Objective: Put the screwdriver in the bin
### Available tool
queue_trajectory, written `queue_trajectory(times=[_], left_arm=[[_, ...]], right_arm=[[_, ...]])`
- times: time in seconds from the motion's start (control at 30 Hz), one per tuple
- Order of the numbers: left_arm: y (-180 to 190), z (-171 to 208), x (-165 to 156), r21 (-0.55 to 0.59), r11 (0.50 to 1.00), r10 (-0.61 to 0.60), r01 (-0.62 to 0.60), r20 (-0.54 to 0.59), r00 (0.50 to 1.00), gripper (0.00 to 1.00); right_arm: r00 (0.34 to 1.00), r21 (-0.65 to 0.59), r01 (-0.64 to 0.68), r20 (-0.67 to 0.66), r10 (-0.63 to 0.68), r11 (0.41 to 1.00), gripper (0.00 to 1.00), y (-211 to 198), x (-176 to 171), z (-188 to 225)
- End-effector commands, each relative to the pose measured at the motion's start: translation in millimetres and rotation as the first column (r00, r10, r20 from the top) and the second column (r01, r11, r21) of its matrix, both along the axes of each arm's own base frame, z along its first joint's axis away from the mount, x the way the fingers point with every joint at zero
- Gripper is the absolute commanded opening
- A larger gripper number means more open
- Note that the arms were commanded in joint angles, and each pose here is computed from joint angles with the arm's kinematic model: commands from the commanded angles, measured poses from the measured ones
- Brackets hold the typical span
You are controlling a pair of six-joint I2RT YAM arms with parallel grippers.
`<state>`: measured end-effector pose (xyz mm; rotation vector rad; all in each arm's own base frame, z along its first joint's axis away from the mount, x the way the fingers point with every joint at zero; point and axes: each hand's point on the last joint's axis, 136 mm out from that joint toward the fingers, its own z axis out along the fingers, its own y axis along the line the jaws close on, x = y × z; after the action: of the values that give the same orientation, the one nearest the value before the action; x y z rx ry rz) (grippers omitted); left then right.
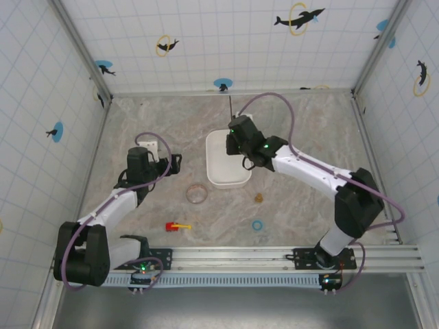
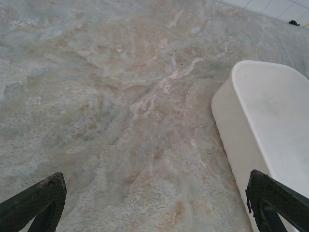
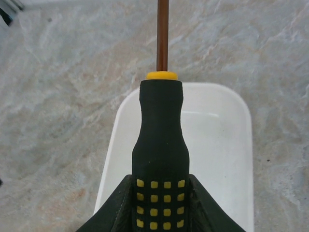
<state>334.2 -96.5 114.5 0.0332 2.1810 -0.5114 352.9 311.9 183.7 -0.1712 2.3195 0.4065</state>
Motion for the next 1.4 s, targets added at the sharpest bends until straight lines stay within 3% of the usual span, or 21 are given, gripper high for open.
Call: queue_trajectory(times=[0.0, 0.23, 0.73, 1.37], left_arm=[[-0.1, -2.1, -3.7, 0.012, 1.000, -0.001, 0.001, -0.010, 1.000, 0.98], [-0.1, -5.1, -4.8, 0.017, 1.000, -0.002, 0.002, -0.015, 1.000, 0.98], [2.0, -9.2, -7.6, 0.026, 1.000, 0.004, -0.004, -0.024, 1.000, 0.98], [5.1, -11.0, -11.0, 0.043, 0.999, 0.010, -0.009, -0.026, 1.000, 0.98]], right_arm=[[0.998, -0.057, 0.034, -0.052, -0.037, 0.998, 0.00, 6.2, -0.6, -17.6], [0.980, -0.137, 0.018, -0.194, -0.045, 0.990, 0.00, 8.5, -13.3, -70.0], [0.950, -0.202, -0.010, -0.308, -0.054, 0.979, 0.00, 14.6, -18.8, -125.2], [0.935, -0.230, -0.026, -0.350, -0.058, 0.973, 0.00, 17.1, -25.3, -152.1]])
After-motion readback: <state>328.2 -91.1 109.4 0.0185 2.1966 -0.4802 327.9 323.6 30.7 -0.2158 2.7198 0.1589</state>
